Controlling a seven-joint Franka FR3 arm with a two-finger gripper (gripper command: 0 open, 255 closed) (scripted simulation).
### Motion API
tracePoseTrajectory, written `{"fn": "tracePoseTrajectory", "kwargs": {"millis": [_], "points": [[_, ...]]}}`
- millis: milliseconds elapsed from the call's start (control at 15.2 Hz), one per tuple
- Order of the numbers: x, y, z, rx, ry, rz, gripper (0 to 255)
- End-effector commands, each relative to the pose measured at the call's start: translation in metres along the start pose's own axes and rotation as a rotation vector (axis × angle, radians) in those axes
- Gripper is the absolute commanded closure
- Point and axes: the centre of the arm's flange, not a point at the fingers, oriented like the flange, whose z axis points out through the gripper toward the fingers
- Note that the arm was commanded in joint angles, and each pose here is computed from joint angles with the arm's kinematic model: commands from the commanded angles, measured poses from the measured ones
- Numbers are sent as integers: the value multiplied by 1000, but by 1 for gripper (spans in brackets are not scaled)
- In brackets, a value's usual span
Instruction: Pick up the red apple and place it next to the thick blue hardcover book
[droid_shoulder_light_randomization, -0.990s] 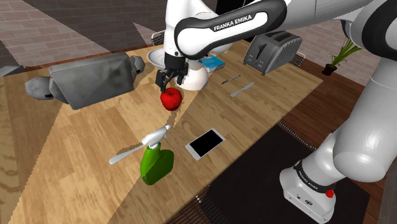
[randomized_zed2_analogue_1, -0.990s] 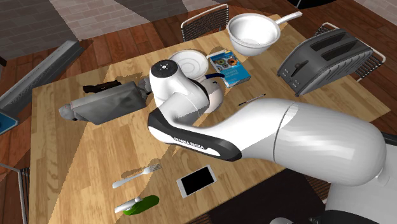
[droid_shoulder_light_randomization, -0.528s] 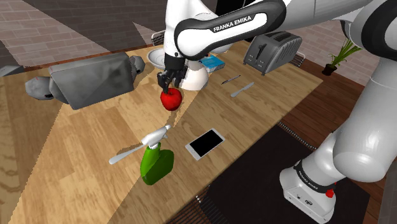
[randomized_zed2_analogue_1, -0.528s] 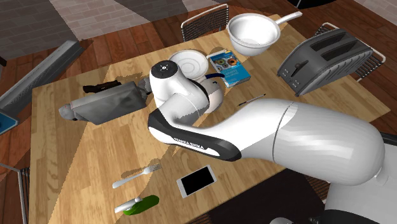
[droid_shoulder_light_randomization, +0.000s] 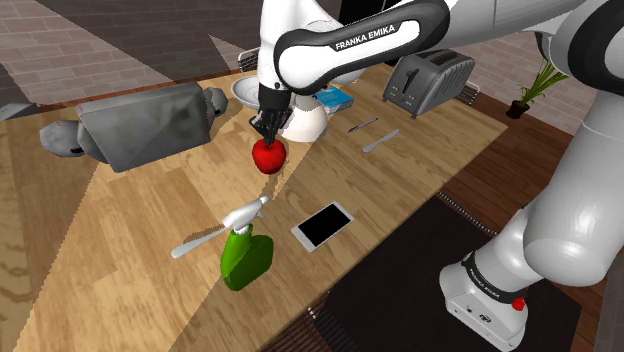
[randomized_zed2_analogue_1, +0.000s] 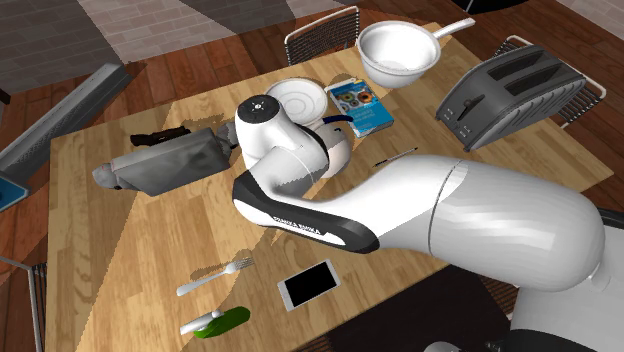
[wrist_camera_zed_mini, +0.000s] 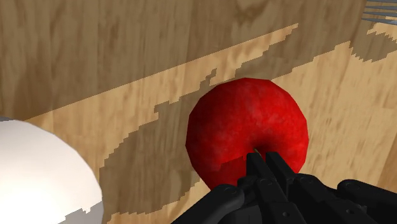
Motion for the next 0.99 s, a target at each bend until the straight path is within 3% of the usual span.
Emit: {"fn": "tracePoseTrajectory", "kwargs": {"millis": [0, 924], "points": [[0, 0, 0, 0, 0, 0, 255], [5, -4, -73, 0, 0, 0, 255]]}}
